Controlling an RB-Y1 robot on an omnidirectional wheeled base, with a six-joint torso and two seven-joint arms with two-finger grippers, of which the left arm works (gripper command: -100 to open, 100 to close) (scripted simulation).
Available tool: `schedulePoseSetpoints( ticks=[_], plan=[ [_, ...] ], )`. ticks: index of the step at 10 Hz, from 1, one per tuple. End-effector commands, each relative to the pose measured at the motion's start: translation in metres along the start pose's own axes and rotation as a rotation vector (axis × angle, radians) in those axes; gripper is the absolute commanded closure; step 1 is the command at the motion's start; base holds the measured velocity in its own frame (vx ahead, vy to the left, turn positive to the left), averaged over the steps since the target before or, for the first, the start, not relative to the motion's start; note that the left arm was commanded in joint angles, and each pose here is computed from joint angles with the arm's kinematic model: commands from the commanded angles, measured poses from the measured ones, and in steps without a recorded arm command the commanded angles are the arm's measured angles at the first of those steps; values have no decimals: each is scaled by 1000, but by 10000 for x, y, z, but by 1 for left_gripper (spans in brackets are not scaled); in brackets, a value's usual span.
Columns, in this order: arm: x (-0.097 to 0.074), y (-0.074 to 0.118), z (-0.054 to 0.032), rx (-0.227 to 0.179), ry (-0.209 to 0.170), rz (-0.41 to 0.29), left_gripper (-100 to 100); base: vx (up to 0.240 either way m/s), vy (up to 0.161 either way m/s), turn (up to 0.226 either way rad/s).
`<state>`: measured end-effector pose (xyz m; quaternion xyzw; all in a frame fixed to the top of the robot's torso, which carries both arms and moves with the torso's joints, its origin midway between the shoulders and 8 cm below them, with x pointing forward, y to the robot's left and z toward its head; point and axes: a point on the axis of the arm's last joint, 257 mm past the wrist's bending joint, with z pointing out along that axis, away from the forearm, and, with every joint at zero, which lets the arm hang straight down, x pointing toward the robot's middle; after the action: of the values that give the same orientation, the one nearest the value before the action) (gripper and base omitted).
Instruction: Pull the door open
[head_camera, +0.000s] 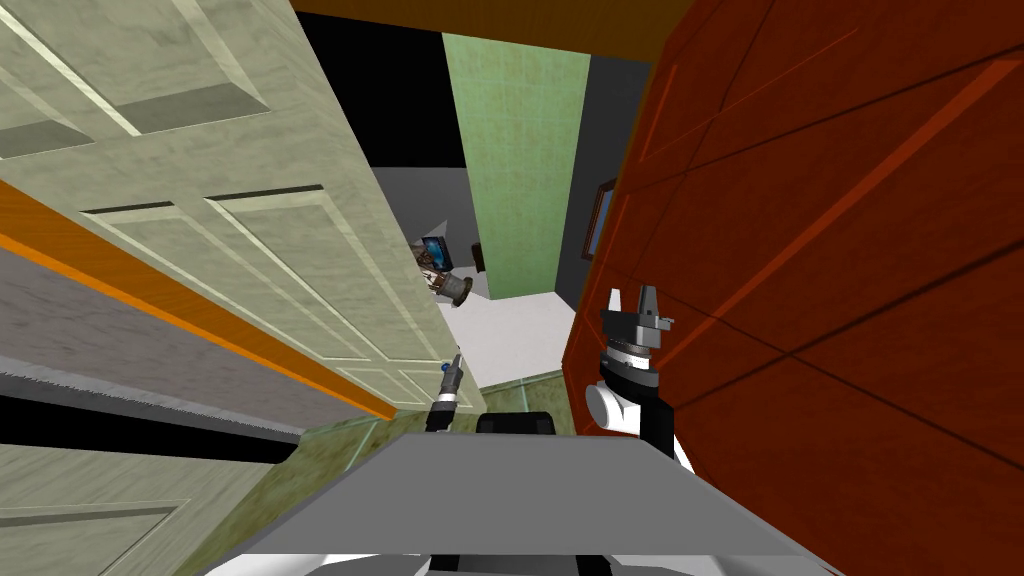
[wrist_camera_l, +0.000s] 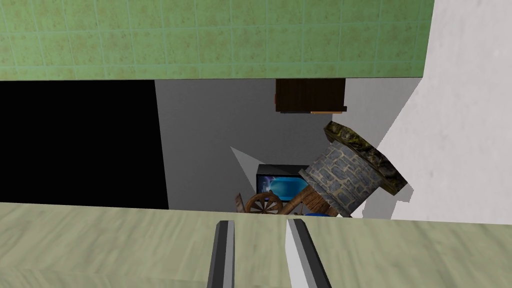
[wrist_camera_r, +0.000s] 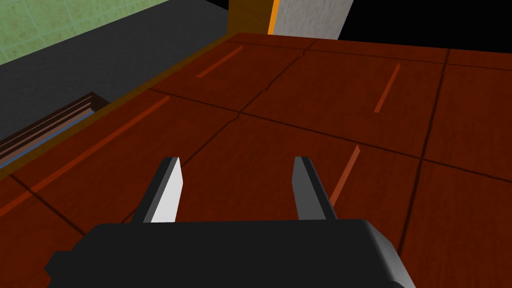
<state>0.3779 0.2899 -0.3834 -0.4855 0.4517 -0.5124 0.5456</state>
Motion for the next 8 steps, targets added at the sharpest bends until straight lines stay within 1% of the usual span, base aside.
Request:
schedulePoseSetpoints(
  ticks=[1,2,3,4,5,6,7,8],
  plan=[
    [-280,63,-121,-35,-40,24,-100,19,-5,-9],
    [-300,61,-148,-33,-42,24,-100,34,-17,-32],
    [-300,61,-148,-33,-42,24,-100,25,-28,-7],
    [-293,7,-112,-18,-40,24,-100,8,-12,-7],
    [-300,61,-148,-33,-42,24,-100,13,5,0],
    [-318,58,-175,-30,-44,24,-100,39,-19,-25],
    [-66,-24,-73,6,-9,2,-100,12,-39,-30],
    [-66,-24,-73,6,-9,2,100,-13,-22,-28]
  ],
)
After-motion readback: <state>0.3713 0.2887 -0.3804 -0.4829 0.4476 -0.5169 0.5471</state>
